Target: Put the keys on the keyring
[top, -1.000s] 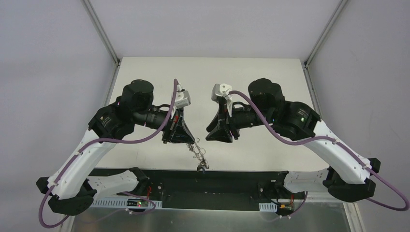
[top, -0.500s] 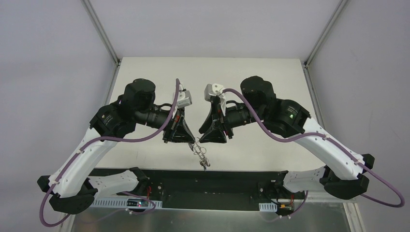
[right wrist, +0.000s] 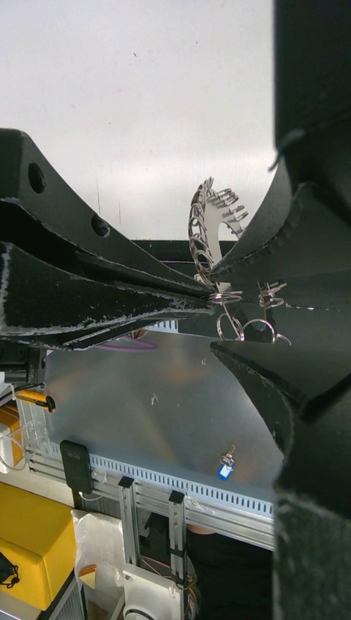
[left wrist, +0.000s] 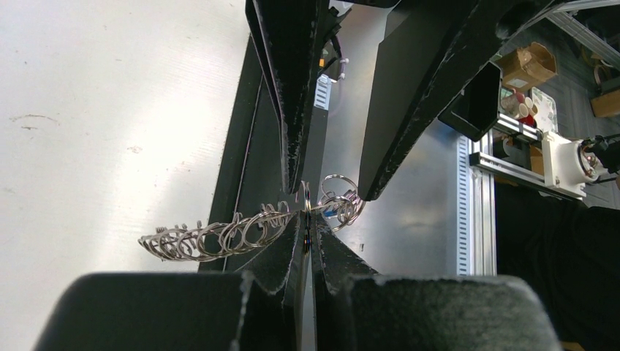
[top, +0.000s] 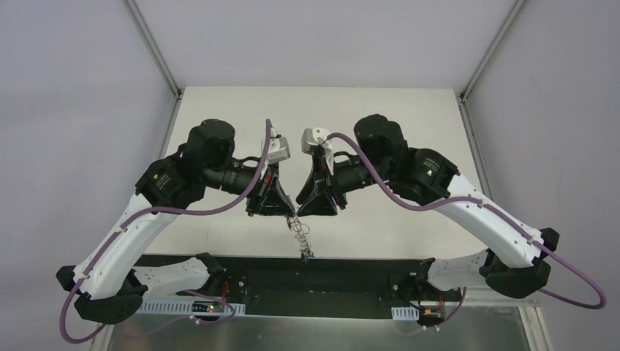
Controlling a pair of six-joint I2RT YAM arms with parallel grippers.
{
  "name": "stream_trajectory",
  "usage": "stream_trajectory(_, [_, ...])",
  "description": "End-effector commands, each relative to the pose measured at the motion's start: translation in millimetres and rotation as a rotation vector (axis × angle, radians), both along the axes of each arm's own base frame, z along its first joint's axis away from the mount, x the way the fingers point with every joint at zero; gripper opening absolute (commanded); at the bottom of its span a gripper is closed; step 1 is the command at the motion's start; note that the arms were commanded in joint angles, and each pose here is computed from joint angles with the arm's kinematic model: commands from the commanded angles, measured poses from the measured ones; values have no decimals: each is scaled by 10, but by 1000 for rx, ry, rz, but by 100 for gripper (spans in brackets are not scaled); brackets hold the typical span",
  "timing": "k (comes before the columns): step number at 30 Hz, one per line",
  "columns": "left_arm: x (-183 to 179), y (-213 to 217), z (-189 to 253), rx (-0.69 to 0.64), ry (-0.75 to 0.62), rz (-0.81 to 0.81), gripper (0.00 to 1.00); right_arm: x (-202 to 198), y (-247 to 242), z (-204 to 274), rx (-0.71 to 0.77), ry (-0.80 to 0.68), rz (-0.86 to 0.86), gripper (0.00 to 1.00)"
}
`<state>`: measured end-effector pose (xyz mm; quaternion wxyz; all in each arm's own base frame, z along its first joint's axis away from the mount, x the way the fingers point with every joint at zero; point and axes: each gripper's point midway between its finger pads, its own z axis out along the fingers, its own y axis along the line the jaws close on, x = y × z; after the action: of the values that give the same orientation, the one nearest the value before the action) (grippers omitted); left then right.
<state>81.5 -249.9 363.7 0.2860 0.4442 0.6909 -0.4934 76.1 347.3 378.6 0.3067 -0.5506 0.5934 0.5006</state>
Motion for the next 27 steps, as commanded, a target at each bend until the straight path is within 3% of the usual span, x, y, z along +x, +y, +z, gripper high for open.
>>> stream_trajectory(1, [-23,31,199,-51,-79,-1,0,-23,43,37,26,2,29,37])
stream_trajectory(14, [-10,35,233,-56,-94,4,0,-17,69,-51,-6,-2,22,32])
stream_trajectory(17, [-6,32,228,-54,-92,4,0,-17,78,-59,-10,0,24,24])
stream_trajectory(21, [-9,35,238,-56,-93,4,0,-5,85,-41,-8,-7,20,0])
stream_trajectory(27, [-52,67,299,-75,-124,-7,0,-5,42,28,14,-25,1,0])
